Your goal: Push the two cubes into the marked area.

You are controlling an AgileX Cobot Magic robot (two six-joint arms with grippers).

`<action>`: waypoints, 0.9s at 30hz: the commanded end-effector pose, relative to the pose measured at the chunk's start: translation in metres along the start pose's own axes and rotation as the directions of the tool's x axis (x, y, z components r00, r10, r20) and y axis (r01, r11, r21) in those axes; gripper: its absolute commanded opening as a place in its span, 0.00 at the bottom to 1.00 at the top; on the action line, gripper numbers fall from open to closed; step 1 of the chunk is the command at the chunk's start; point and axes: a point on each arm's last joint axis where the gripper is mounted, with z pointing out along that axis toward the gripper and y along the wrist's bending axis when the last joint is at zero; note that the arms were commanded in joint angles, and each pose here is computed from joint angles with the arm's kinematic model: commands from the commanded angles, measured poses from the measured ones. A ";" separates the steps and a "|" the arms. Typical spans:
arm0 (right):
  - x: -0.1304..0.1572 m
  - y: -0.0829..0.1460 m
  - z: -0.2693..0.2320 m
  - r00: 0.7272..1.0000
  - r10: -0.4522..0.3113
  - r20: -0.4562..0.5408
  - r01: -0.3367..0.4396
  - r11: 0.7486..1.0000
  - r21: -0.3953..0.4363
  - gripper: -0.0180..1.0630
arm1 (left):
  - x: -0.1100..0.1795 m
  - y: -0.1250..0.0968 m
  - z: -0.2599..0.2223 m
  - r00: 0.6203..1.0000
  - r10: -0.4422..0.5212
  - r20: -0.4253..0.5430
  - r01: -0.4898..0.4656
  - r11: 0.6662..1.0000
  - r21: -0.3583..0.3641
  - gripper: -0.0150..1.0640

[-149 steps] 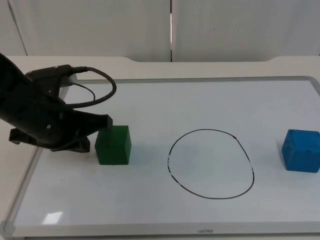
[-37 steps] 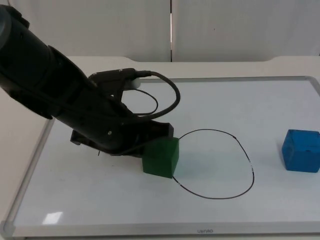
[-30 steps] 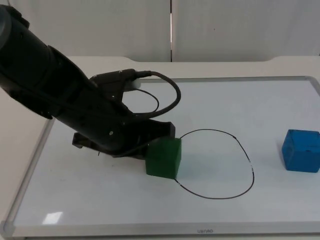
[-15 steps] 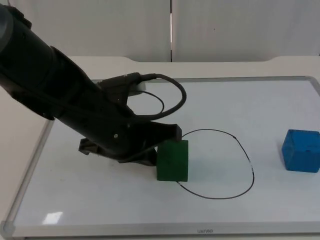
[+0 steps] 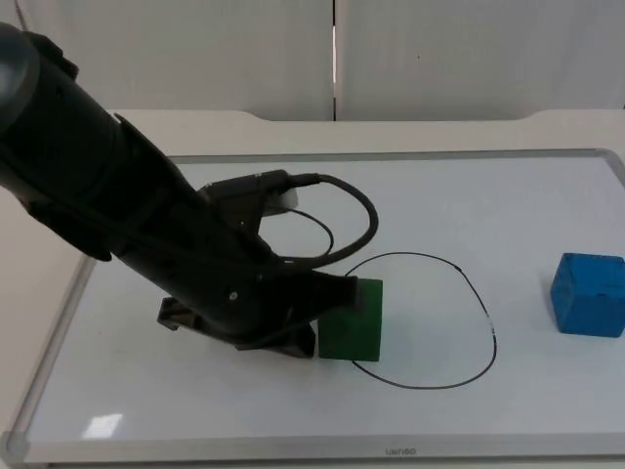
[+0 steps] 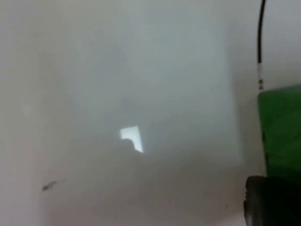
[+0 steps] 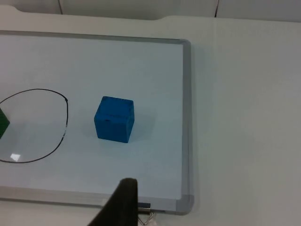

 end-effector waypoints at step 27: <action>0.000 0.000 0.000 1.000 -0.006 0.005 0.006 1.000 0.003 0.99 | -0.004 -0.022 0.003 0.998 0.049 0.037 -0.049 0.999 0.009 0.01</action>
